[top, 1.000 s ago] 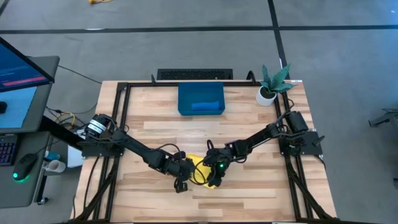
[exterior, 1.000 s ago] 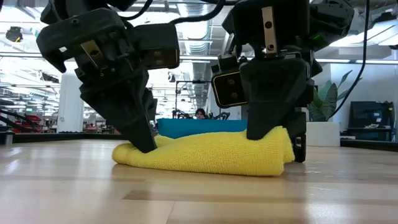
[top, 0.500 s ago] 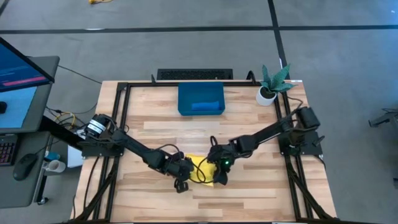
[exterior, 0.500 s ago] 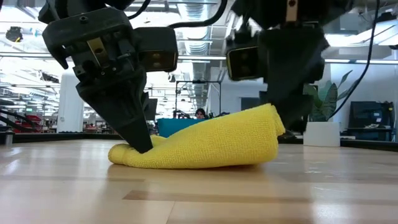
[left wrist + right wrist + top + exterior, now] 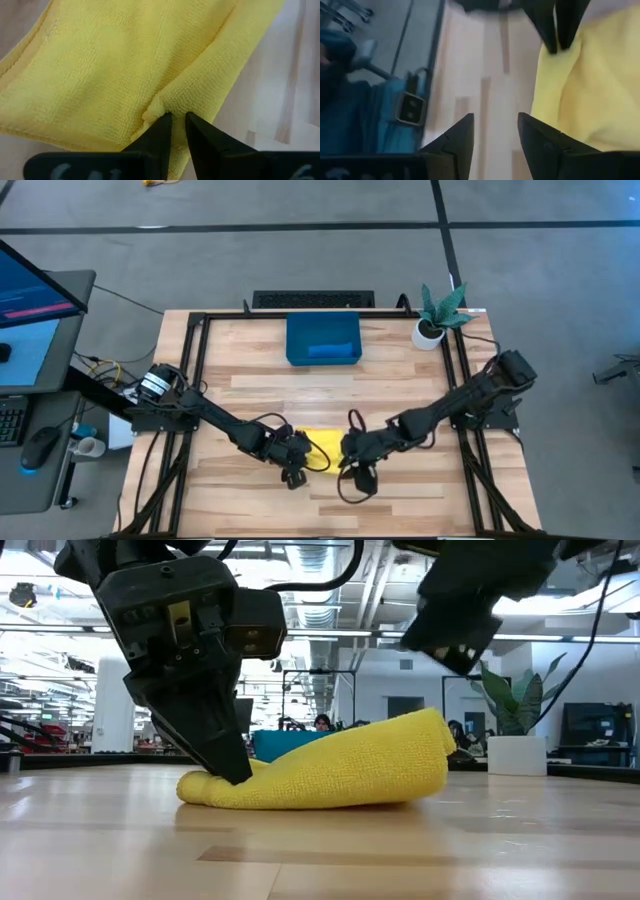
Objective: Roll microfiber towels into tight, uniform cylinder then place into a basket
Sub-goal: Roll the yellow towel
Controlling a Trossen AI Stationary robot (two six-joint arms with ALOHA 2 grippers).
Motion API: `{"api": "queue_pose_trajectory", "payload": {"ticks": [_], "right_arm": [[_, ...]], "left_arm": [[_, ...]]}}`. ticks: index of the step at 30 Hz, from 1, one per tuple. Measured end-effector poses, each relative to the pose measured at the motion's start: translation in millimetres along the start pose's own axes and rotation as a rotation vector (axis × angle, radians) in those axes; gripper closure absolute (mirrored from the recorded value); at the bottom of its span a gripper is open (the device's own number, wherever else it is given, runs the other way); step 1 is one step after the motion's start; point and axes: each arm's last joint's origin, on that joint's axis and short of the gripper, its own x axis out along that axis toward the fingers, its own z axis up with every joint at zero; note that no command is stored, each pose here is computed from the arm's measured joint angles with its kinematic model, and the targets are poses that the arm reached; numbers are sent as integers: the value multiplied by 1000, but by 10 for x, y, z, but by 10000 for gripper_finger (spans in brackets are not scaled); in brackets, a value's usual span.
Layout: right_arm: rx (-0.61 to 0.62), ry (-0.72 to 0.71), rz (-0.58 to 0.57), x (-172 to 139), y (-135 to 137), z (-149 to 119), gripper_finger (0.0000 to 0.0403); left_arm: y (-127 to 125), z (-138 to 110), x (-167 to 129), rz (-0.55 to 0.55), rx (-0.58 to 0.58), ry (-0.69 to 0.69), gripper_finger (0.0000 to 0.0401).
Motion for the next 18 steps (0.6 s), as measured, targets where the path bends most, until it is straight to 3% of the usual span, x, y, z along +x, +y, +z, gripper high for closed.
{"api": "queue_pose_trajectory", "payload": {"ticks": [8, 18], "right_arm": [[55, 48, -4, 287, -123, -130, 266], [132, 57, -36, 332, -293, -98, 320]], "left_arm": [[-3, 10, 2, 4, -2, -17, 345], [-3, 12, 2, 5, -2, -19, 345]]}}
